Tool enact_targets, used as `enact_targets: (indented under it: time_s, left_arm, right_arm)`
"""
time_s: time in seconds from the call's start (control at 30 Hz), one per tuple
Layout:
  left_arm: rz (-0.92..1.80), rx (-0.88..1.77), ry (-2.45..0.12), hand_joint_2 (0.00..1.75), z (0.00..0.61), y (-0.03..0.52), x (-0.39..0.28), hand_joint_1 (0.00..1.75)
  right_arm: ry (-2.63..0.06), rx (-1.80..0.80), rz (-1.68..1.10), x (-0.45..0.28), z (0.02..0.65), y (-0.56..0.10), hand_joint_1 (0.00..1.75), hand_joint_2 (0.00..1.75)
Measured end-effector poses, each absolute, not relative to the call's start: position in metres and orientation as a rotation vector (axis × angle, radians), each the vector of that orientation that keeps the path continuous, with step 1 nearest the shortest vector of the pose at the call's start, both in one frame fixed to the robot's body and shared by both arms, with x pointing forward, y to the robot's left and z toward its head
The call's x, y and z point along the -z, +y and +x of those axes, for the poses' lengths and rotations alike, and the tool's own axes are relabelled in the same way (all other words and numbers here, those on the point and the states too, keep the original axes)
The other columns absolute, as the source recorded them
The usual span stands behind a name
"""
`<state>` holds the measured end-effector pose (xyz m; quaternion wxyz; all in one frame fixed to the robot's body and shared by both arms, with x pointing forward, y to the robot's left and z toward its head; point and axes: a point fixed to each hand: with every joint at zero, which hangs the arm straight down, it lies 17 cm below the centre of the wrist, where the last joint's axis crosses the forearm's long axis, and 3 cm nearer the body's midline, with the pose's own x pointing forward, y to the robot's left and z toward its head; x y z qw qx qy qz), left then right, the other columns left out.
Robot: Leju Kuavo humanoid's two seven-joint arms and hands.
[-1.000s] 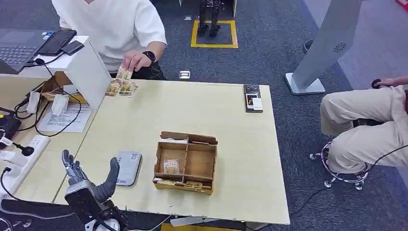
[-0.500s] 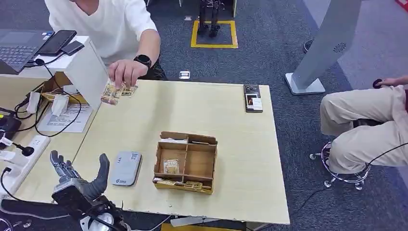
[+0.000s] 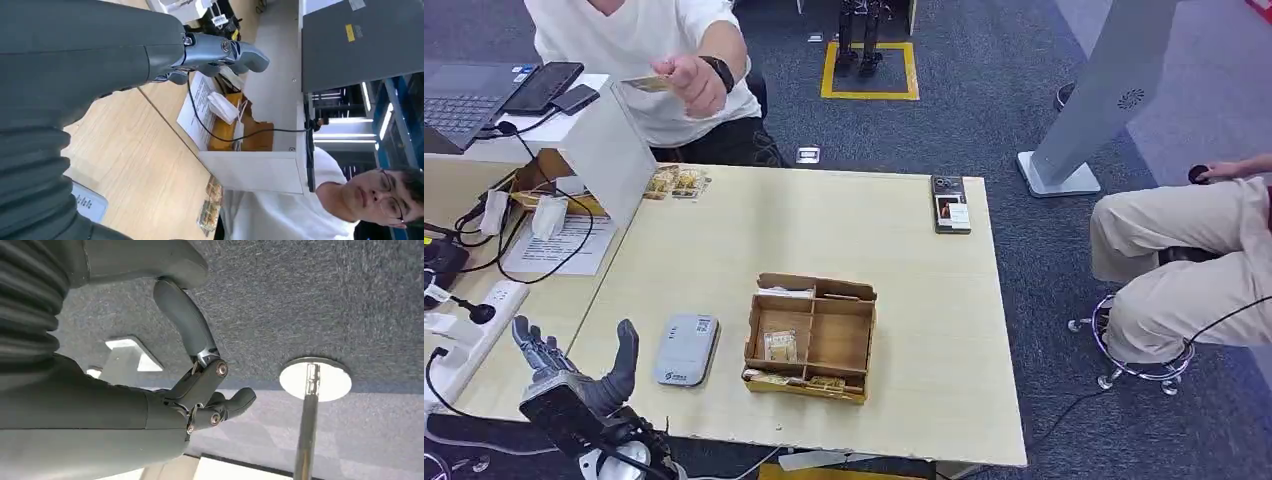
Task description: Pass the card to the sensor for recognition and then transmit it.
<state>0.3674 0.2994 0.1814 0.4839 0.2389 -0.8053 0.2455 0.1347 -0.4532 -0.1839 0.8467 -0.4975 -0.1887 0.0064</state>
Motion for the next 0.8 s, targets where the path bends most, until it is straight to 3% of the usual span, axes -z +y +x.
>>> enact_targets:
  time_s: [0.43, 0.8]
  left_arm:
    - [0.593, -0.588, -1.957, 1.75, 0.367, 0.301, -0.18, 0.0]
    - [0.593, -0.573, -1.941, 1.75, 0.37, 0.299, -0.174, 0.0]
  right_arm:
    - [-0.393, -0.101, -1.046, 0.183, 0.152, -0.45, 0.0, 1.75]
    - [-0.533, -0.407, -1.072, 0.164, 0.225, -0.43, 0.0, 1.75]
